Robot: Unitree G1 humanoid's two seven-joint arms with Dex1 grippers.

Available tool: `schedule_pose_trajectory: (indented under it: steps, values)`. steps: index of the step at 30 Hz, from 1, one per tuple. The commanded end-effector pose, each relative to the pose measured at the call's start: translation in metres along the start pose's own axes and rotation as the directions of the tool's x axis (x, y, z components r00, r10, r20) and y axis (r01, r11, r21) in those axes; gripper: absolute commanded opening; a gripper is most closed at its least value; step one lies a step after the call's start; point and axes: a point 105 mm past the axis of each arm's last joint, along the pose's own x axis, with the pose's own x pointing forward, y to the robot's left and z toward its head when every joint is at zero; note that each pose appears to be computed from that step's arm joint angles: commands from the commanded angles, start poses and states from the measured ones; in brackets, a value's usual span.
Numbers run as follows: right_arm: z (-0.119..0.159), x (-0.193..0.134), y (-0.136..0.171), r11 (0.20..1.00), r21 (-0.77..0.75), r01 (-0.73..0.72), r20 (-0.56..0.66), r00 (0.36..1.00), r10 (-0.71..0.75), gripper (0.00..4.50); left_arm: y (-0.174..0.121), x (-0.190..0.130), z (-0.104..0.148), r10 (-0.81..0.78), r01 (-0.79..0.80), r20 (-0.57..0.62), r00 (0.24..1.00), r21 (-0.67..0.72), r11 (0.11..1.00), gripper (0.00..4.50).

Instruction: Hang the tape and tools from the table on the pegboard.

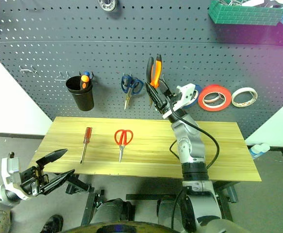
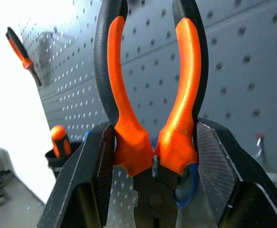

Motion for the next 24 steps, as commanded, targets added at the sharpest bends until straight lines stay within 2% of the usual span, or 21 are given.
schedule_pose_trajectory:
  steps: [1,5,8,11,19,24]
  values:
    - [0.018,0.017,-0.007,0.996,-0.073,0.046,0.072,0.997,-0.041,2.14,-0.003,0.002,0.008,-0.019,0.019,0.021,1.000,0.037,0.999,4.50]
    - [0.016,0.027,-0.018,0.990,-0.108,0.090,0.076,0.994,-0.082,2.14,-0.004,0.005,0.009,-0.022,0.021,0.020,1.000,0.041,0.999,4.50]
    - [0.015,0.035,-0.024,0.983,-0.135,0.123,0.088,0.990,-0.111,2.14,0.001,0.031,0.032,-0.033,0.031,0.033,0.999,0.062,0.998,4.50]
    - [0.019,0.046,-0.034,0.967,-0.191,0.171,0.104,0.983,-0.153,2.14,-0.002,0.044,0.045,-0.036,0.034,0.026,0.999,0.067,0.997,4.50]
    - [0.032,0.053,-0.052,0.957,-0.191,0.220,0.155,0.969,-0.192,2.14,-0.009,0.053,0.061,-0.019,0.018,0.018,1.000,0.059,0.998,4.50]
    - [0.030,0.060,-0.048,0.953,-0.198,0.228,0.167,0.966,-0.196,2.14,-0.013,0.059,0.069,-0.017,0.016,0.014,1.000,0.061,0.998,4.50]
